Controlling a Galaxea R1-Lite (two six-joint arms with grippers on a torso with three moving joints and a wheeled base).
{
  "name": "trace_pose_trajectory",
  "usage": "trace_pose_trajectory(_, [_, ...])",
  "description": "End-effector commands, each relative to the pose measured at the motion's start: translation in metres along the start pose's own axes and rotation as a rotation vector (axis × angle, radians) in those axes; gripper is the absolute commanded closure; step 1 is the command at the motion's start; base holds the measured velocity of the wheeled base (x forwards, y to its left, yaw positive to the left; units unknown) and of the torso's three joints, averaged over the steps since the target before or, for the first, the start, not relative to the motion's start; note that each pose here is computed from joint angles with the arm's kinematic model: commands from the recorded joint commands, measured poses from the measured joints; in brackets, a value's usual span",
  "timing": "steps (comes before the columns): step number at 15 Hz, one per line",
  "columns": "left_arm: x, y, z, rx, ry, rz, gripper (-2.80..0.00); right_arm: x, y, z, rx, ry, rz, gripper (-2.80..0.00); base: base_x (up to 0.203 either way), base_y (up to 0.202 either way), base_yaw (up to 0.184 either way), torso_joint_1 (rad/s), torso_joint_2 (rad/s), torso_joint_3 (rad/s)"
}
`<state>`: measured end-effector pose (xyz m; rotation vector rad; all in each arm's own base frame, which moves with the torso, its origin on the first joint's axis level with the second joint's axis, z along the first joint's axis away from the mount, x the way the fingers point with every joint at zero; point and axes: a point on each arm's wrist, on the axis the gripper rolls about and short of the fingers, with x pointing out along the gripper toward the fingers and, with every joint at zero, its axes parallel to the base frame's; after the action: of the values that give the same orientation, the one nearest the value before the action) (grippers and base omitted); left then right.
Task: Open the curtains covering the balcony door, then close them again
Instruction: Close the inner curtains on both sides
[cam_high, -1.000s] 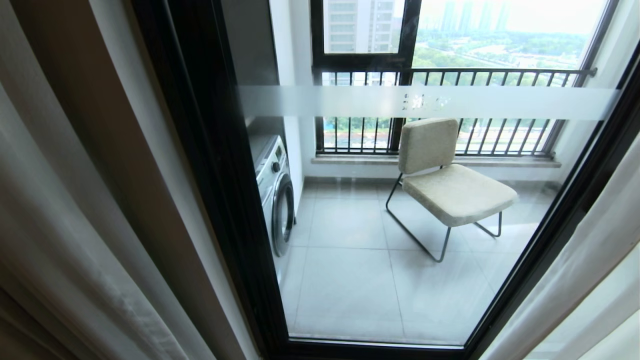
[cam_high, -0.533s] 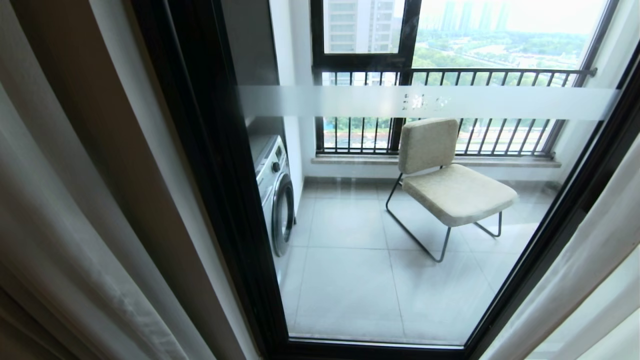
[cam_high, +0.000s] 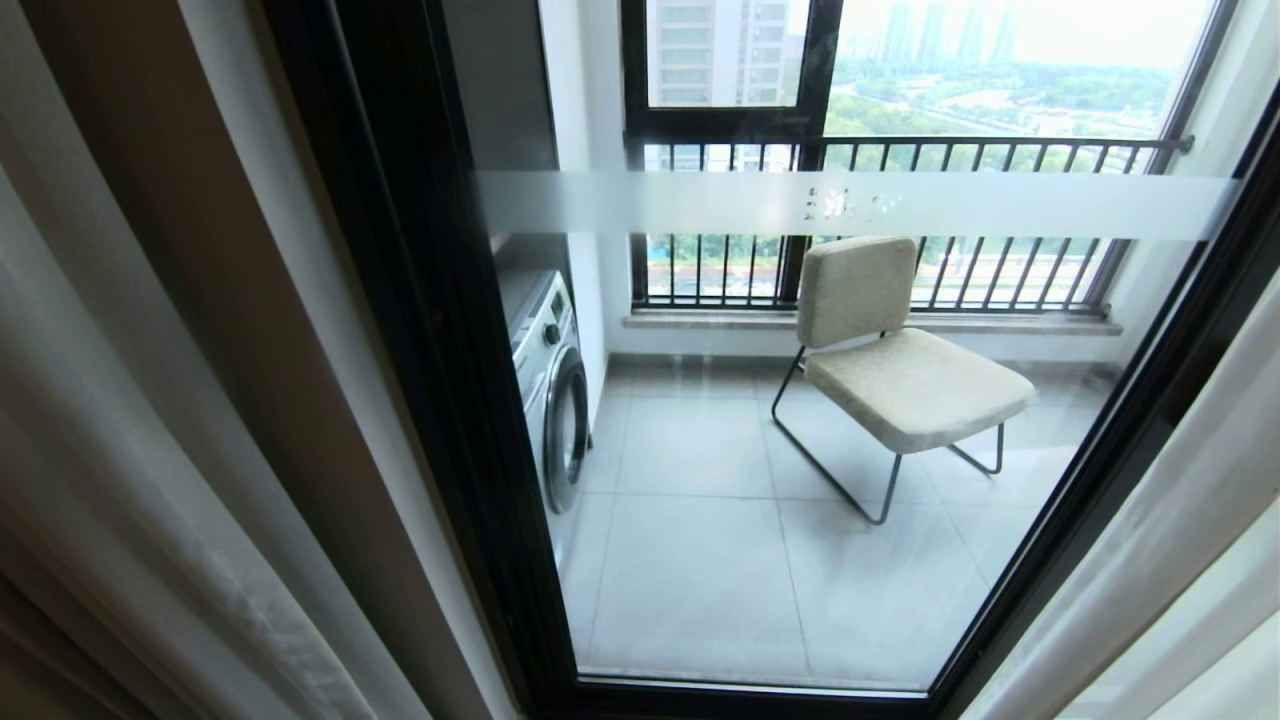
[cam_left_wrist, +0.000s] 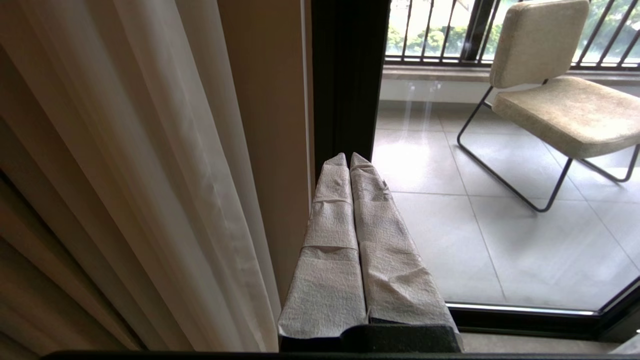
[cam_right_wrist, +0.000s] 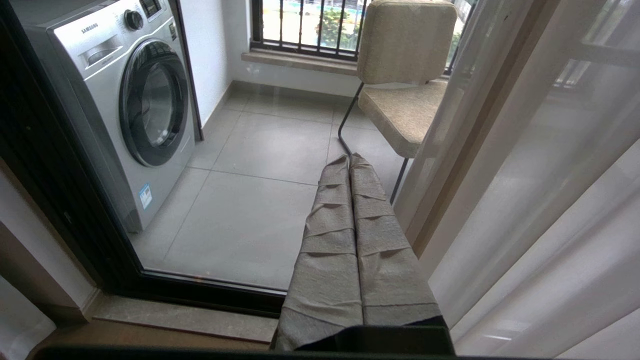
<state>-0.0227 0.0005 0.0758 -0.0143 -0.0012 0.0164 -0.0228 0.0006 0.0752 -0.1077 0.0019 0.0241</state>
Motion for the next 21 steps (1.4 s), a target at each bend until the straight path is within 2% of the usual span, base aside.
trace_pose_trajectory(1, [0.0,0.0,0.0,-0.001,0.0,0.0,0.0,0.0,0.0,0.0,-0.001,0.0,0.001,0.0,0.0,0.0,0.0,0.0,0.0,0.0])
trace_pose_trajectory(14, [0.0,0.0,0.0,0.01,-0.004,0.002,0.0,0.0,0.0,0.0,-0.001,-0.001,0.001,0.0,0.0,0.0,0.0,0.0,0.0,0.0])
trace_pose_trajectory(21, [-0.017,0.0,0.044,0.02,-0.141,0.001,0.0,0.0,0.0,0.0,-0.001,0.0,0.001,0.0,0.0,0.0,0.0,0.0,0.0,0.0])
